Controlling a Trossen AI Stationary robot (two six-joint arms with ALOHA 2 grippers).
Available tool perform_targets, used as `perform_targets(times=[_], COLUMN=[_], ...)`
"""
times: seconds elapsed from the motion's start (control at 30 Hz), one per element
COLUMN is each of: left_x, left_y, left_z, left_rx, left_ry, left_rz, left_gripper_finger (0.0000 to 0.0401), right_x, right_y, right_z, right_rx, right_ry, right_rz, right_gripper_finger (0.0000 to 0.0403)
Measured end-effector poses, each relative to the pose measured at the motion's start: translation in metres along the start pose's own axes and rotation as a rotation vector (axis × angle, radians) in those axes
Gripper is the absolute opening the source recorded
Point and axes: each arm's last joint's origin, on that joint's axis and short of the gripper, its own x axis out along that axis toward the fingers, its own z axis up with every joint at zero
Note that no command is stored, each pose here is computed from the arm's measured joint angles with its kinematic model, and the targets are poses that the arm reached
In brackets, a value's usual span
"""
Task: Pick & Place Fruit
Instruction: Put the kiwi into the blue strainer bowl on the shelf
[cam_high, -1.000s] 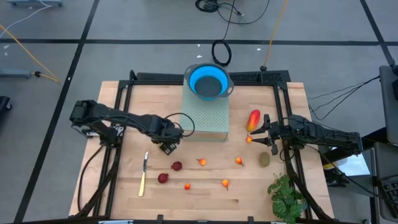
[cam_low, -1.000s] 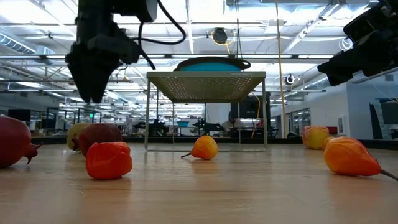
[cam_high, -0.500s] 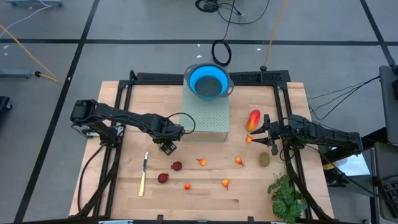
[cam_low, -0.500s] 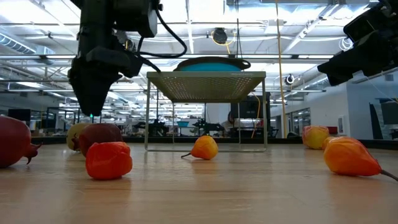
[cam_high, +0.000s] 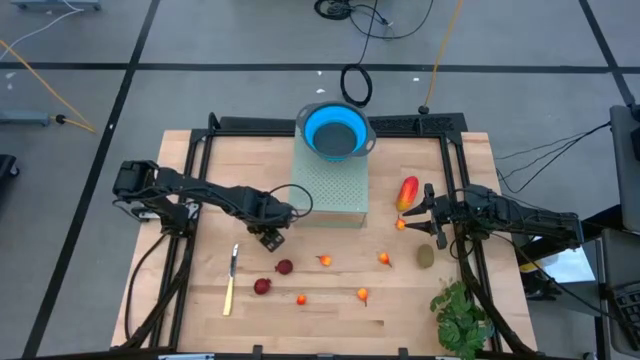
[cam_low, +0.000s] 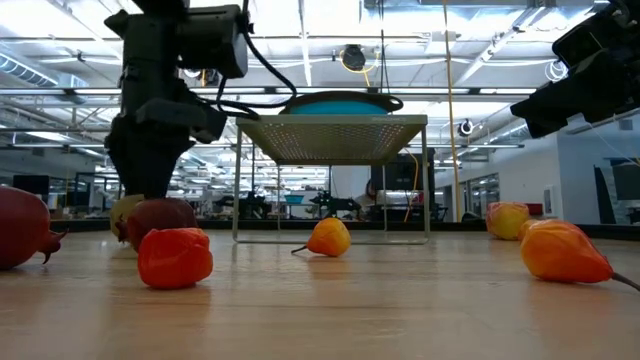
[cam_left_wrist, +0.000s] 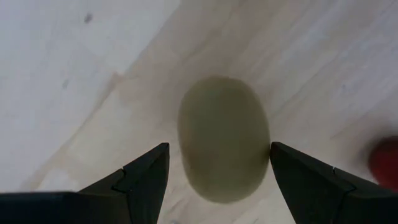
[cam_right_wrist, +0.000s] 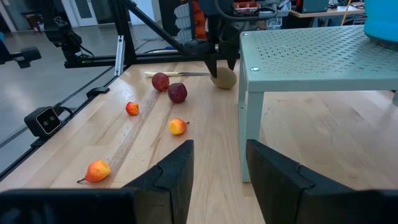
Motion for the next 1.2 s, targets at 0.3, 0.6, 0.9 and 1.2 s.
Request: perform_targets(times=[0.3,0.6,0.9,1.2], left_x=[0.015,0.026,0.027,0.027], left_y=[0.004,0.003,0.004,0.004], left_z=[-0.005,-0.004,-0.004,-0.004], left_rx=[-0.013,-0.033,-0.062,-0.059], left_ry=[0.021,-0.016,-0.05,-0.052], left_rz=[-0.031,-0.107,-0.078,-0.075], left_gripper_finger=[0.0273,0.0273,0.0273,0.0273], right_x=[0.0,0.0,0.0,0.0], right_y=[0.0,0.0,0.0,0.0], right_z=[0.0,0.0,0.0,0.0], right_rx=[0.0,0.0,0.0,0.0], right_ry=[0.0,0.0,0.0,0.0], right_rz=[0.0,0.0,0.0,0.0], right_gripper_finger=[0.0139,0.0139,0.0139,0.0139])
